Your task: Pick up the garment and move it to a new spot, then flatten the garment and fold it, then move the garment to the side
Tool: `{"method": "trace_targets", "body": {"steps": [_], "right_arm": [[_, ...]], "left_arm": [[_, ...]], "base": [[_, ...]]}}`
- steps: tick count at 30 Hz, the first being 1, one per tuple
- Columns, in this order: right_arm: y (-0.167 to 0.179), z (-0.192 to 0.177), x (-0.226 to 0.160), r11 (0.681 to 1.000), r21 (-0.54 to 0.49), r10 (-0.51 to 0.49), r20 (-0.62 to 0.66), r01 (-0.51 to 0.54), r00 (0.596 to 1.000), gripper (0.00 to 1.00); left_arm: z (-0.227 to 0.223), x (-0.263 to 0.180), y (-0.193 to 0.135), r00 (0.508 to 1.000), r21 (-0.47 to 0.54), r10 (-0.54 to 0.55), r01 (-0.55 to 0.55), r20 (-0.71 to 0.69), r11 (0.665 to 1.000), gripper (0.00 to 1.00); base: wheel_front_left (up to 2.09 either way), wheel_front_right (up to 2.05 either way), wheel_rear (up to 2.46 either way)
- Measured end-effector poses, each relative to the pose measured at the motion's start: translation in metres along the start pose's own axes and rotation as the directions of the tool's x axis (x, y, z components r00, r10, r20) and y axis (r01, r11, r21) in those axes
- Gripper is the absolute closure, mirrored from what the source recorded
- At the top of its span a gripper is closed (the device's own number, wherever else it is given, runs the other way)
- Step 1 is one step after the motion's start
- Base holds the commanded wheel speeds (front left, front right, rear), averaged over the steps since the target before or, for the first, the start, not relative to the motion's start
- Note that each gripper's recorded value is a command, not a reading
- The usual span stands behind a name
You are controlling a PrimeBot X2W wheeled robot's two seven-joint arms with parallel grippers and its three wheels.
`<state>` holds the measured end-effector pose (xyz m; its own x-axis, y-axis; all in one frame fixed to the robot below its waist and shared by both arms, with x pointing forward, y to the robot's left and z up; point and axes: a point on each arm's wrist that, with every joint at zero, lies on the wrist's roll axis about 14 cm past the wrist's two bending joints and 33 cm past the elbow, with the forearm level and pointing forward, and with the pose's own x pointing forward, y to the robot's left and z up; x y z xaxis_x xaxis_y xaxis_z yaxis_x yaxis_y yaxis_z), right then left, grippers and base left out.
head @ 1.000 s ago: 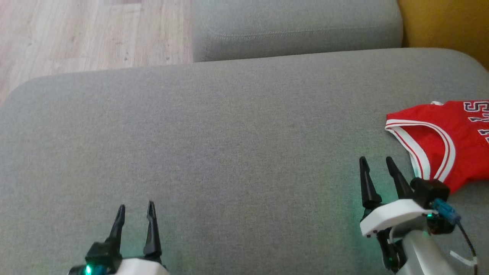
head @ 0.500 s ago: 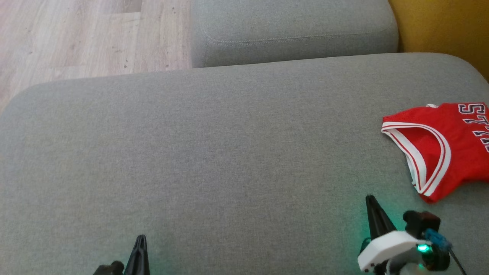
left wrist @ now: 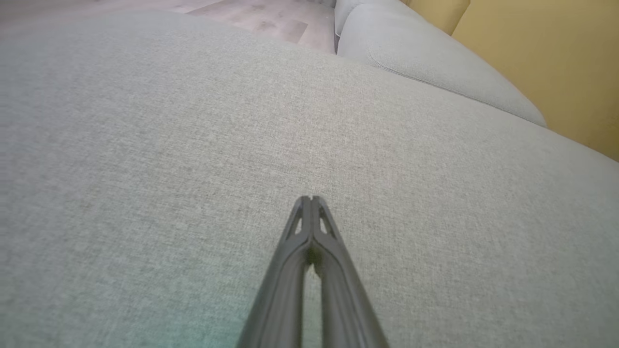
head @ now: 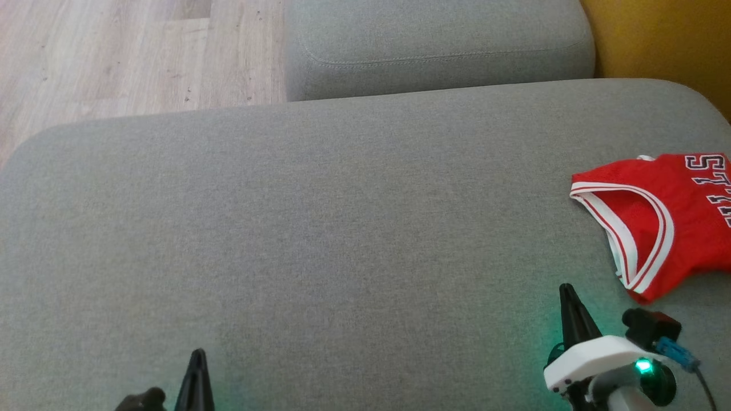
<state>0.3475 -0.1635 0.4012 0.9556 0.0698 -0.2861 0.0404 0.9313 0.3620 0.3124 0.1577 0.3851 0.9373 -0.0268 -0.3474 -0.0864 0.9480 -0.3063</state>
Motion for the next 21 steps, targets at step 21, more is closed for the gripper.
{"method": "trace_targets", "body": {"steps": [21], "right_arm": [[-0.006,0.018,0.004,0.970,0.241,-0.038,0.038,0.027,0.999,1.00]], "left_arm": [[0.016,0.007,0.006,1.000,-0.251,0.026,-0.023,0.010,0.968,1.00]], "base": [[0.00,0.00,0.00]]}}
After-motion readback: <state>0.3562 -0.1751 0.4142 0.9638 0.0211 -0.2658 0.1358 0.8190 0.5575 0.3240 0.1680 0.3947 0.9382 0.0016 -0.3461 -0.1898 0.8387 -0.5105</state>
